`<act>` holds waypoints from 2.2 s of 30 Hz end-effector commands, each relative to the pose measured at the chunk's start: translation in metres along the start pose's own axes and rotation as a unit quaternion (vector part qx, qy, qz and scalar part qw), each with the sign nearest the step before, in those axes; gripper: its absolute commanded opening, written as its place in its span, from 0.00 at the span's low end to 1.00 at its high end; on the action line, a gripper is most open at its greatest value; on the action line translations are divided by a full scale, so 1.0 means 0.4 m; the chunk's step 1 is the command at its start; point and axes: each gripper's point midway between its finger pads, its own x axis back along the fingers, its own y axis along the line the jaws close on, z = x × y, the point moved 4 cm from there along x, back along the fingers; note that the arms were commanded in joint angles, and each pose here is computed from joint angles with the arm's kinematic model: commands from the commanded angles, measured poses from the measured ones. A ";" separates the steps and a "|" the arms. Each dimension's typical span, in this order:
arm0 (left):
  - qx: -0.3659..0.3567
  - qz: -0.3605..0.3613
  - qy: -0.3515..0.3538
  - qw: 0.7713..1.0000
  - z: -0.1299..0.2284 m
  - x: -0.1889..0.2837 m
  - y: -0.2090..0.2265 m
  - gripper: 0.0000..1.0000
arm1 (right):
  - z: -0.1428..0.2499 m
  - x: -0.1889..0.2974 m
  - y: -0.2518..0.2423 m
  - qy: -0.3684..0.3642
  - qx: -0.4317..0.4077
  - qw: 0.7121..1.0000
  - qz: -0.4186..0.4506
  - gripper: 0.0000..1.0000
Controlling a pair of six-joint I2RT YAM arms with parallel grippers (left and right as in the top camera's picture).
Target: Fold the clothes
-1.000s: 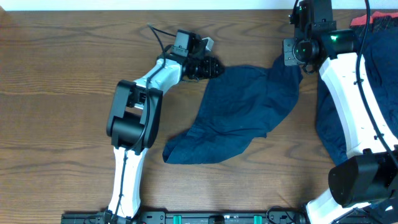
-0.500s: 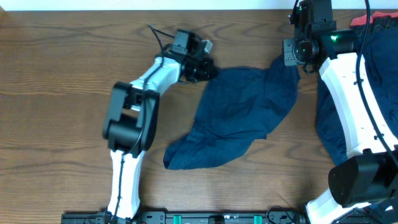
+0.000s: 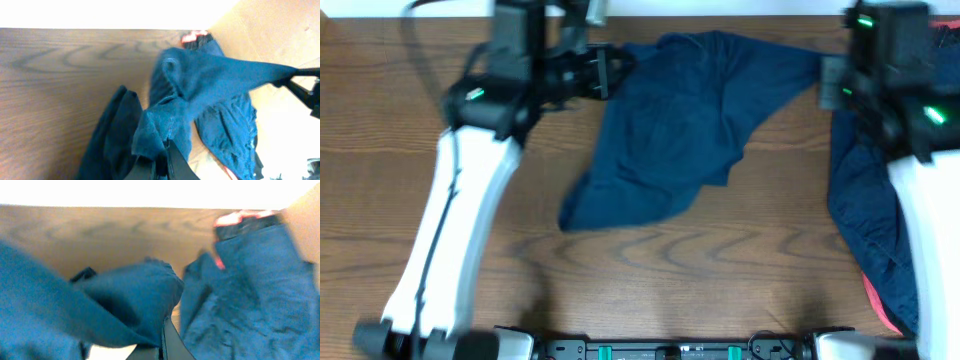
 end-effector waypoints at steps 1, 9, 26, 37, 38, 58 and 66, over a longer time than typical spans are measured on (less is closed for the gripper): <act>-0.021 -0.015 -0.037 0.999 -0.011 0.121 -0.035 0.06 | -0.017 0.108 -0.059 -0.049 -0.033 0.998 0.023 0.01; -0.053 -0.134 -0.105 0.984 -0.012 0.280 -0.022 0.06 | -0.024 0.240 -0.124 -0.115 -0.073 0.990 0.037 0.01; -0.002 -0.148 -0.035 0.988 -0.066 -0.155 0.370 0.06 | -0.070 -0.310 0.002 -0.019 -0.046 0.999 0.018 0.01; -0.013 0.006 -0.382 0.924 -0.486 0.040 0.296 0.06 | -0.365 -0.252 -0.137 -0.255 -0.136 0.956 0.052 0.01; -0.013 0.014 -0.395 0.919 -0.509 0.075 0.282 0.06 | -0.387 -0.226 -0.151 -0.268 -0.140 0.952 0.054 0.01; 0.200 -0.195 0.301 0.912 0.236 0.028 0.416 0.06 | 0.171 -0.303 -0.130 0.262 -0.049 0.961 0.078 0.01; 0.261 -0.178 0.411 0.855 0.421 0.015 0.414 0.06 | 0.367 -0.329 -0.110 0.383 -0.047 0.919 0.084 0.01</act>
